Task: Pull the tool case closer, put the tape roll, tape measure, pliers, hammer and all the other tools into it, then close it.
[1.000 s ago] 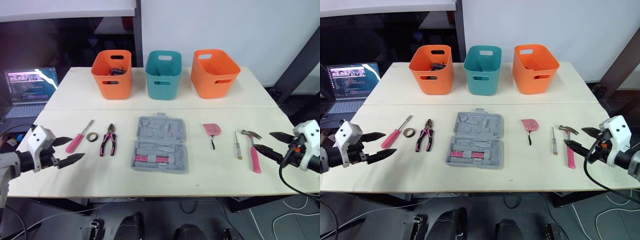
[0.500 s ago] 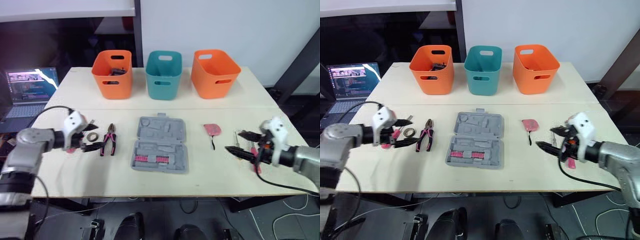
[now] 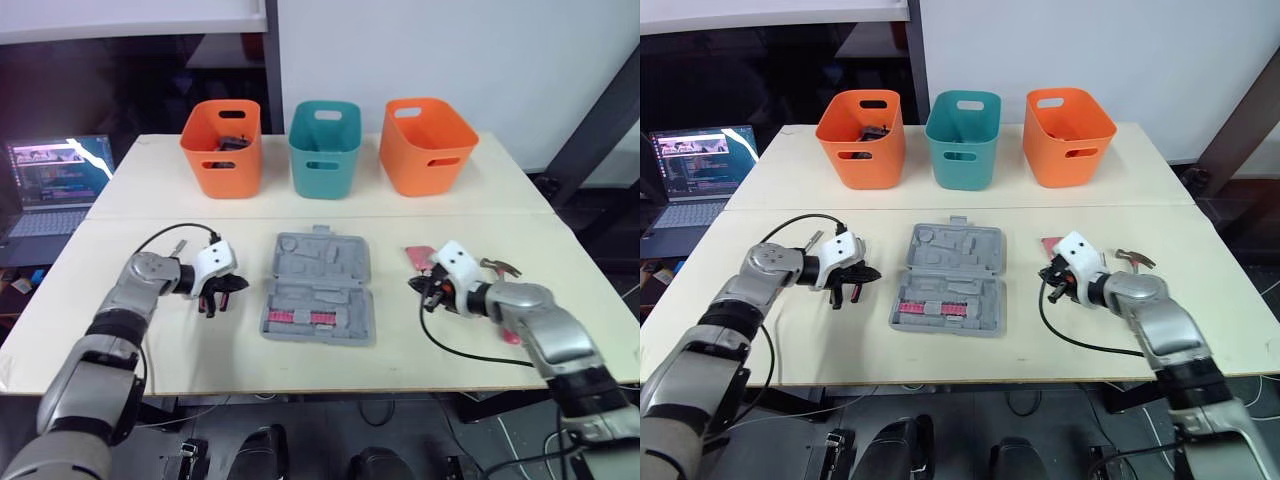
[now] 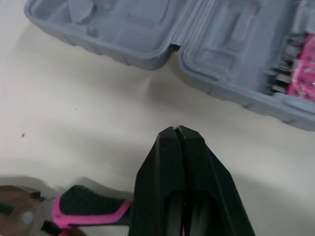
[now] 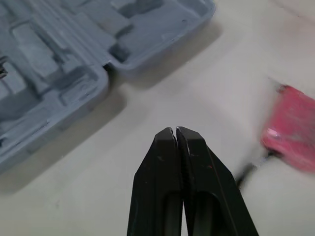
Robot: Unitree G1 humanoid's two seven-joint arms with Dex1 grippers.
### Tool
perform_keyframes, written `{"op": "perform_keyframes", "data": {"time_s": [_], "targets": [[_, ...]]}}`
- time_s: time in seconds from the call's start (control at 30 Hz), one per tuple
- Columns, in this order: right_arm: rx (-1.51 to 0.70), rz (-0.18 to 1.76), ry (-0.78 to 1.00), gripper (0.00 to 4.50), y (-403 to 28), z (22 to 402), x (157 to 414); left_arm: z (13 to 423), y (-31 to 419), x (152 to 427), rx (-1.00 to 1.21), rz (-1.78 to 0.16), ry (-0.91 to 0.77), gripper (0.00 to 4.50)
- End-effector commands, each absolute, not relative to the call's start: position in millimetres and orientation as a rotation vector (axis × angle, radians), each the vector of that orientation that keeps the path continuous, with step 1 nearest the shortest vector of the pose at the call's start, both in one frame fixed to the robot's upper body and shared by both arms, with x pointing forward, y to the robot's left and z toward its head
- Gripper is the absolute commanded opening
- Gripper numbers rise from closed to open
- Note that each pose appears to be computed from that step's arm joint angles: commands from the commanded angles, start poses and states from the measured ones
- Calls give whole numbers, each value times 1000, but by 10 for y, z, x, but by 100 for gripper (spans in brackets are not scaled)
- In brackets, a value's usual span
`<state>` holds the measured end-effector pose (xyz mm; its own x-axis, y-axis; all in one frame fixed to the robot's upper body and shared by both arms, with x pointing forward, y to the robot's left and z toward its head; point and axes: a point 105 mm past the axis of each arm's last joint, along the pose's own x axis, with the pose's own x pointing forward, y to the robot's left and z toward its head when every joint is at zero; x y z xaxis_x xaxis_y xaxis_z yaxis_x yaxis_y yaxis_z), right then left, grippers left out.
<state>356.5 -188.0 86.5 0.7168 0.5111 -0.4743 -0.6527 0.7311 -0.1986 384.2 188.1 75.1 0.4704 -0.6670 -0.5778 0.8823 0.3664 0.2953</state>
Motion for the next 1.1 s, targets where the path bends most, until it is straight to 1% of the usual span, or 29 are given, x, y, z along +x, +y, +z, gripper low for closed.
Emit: {"op": "perform_keyframes", "data": {"time_s": [0.03, 0.17, 0.37, 0.5, 0.77, 1.1], "targets": [[-389, 670, 360, 5, -1817, 900, 3689, 853, 1794, 3940, 643, -1006, 343, 0], [-383, 671, 355, 5, -1750, 809, 3833, 788, 1712, 3981, 642, -985, 344, 0], [-425, 722, 369, 5, -1638, 641, 3916, 722, 1647, 4007, 642, -973, 347, 0], [-416, 763, 347, 5, -1531, 637, 3952, 679, 1569, 3994, 627, -988, 342, 0], [-422, 853, 337, 5, -1383, 636, 3928, 641, 1474, 3969, 580, -1008, 328, 0], [-448, 904, 344, 5, -1442, 678, 3830, 627, 1423, 3888, 537, -1079, 333, 0]]}}
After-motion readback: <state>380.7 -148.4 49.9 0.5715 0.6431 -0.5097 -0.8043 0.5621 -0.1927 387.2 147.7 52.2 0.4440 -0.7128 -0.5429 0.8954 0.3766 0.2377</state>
